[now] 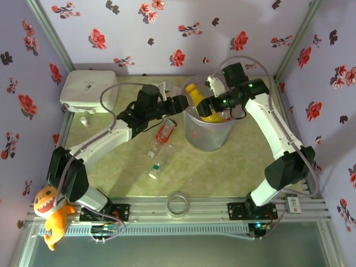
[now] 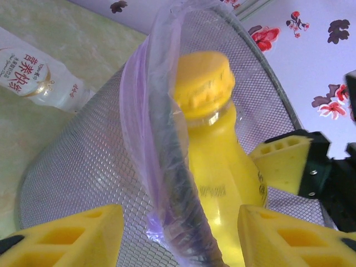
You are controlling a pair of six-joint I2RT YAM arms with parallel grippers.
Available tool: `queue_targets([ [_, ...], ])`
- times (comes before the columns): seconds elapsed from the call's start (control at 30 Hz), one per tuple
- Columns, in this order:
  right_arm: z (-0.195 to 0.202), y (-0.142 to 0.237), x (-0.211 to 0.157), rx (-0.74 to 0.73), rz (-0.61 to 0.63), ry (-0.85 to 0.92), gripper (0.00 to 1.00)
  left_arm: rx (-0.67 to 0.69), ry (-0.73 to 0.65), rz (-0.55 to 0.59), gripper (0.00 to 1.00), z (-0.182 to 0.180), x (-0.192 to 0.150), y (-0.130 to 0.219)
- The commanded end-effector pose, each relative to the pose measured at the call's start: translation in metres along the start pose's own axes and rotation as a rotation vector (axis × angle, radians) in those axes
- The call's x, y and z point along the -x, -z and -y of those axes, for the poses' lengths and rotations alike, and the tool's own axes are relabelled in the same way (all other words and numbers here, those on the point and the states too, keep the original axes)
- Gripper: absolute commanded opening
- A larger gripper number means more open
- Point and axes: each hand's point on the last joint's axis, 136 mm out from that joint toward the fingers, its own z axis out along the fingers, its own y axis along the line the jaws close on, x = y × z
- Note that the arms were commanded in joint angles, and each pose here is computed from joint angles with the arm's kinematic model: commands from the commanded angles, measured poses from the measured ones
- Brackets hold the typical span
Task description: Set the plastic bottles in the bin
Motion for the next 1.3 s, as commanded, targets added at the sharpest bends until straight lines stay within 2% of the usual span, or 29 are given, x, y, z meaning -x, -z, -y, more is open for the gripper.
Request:
queue_targets([
  [0.0,0.009,0.013,0.016,-0.053,0.055,-0.038,0.76,-0.028,-0.016,0.020,0.56,0.012,0.007,-0.002],
  [0.17,0.009,-0.006,0.016,-0.010,0.020,-0.084,0.56,-0.029,-0.019,0.023,0.55,0.012,0.008,-0.001],
  [0.27,0.002,-0.020,0.003,0.020,-0.026,-0.085,0.49,-0.029,-0.018,0.024,0.55,0.012,0.008,-0.002],
  [0.5,0.002,-0.051,-0.039,0.031,-0.137,-0.115,0.45,-0.034,-0.013,0.026,0.53,0.013,0.009,-0.005],
  [0.77,0.010,-0.057,-0.046,0.000,-0.155,-0.131,0.44,-0.030,-0.005,0.024,0.52,0.010,0.008,-0.009],
  [0.9,0.008,-0.029,-0.021,-0.018,-0.060,-0.119,0.48,-0.034,-0.008,0.017,0.52,0.011,0.007,-0.010],
  [1.07,0.018,0.036,0.026,-0.140,0.182,-0.159,0.56,-0.035,-0.011,0.004,0.52,0.012,0.004,-0.015],
  [1.27,0.044,0.096,0.031,-0.362,0.346,-0.213,0.58,-0.039,-0.012,-0.012,0.52,0.012,0.001,-0.021],
])
